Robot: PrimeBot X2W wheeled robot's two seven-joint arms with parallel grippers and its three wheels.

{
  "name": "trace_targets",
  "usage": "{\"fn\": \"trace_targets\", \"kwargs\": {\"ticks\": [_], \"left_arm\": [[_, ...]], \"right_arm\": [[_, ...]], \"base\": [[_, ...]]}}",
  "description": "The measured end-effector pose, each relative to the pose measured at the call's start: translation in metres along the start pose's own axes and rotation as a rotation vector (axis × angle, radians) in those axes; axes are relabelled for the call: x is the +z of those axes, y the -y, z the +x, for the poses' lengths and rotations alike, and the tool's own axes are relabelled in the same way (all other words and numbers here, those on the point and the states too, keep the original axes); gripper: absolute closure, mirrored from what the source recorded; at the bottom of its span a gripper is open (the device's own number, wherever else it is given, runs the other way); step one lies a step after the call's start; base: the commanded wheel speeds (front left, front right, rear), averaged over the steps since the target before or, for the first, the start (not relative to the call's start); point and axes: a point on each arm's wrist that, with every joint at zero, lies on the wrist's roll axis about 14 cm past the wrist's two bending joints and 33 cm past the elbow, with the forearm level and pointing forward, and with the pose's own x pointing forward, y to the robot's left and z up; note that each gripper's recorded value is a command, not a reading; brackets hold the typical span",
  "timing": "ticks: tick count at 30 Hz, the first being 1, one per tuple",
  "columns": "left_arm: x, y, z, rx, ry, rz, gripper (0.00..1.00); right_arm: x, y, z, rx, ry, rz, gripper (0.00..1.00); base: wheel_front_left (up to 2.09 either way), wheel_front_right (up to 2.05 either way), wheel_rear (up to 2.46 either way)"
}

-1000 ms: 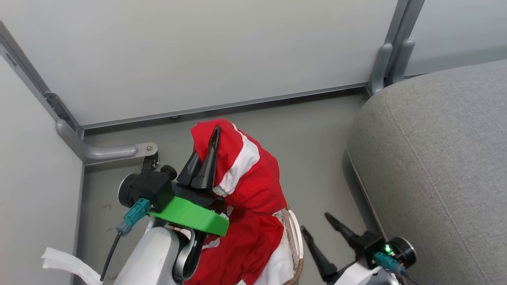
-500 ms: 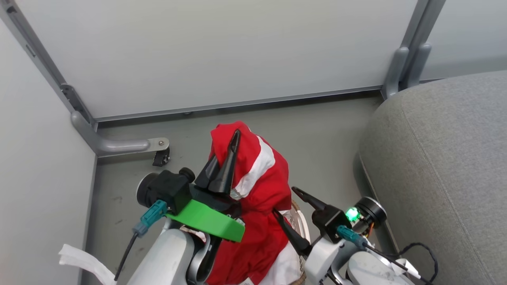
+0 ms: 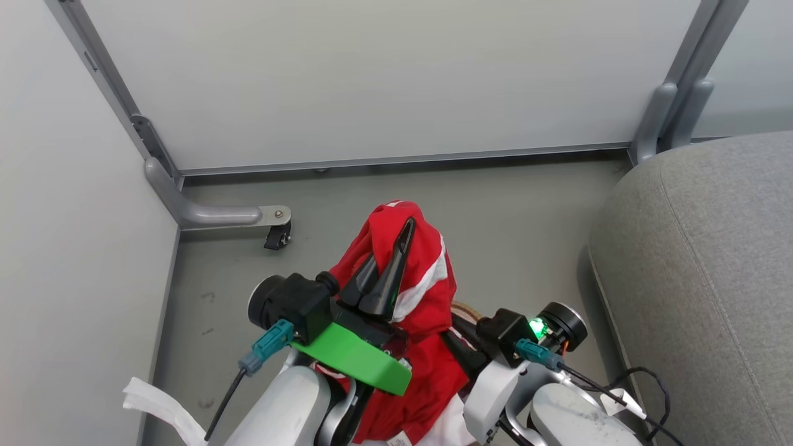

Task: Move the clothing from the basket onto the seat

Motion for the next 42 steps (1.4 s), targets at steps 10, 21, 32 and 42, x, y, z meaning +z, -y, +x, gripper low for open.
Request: {"fn": "trace_targets", "kwargs": {"ticks": [10,21,32,42], "left_arm": [[0.0,-0.006,0.0,0.017,0.001,0.001,1.0],[-0.002,-0.005,0.003,0.007,-0.004,0.0,1.0],[-0.018,0.0,0.006,-0.005,-0.038,-0.032,0.0],[-0.049,0.03,0.026,-0.124,-0.111,-0.058,0.0]], "right_arm": [[-0.014,0.002,-0.004,-0.016,-0.041,0.045,1.0],[-0.034,0.008,-0.016,-0.052,-0.096,0.073,1.0],[-0.021,0.031,-0.033,-0.155,-0.042,0.101,1.0],[-0.011,0.072,-0.078,-0.348,0.007,0.113,1.0]], "base": [[0.0,0.0,0.0],[0.0,0.0,0.0],[0.0,0.0,0.0],[0.0,0.0,0.0]]}}
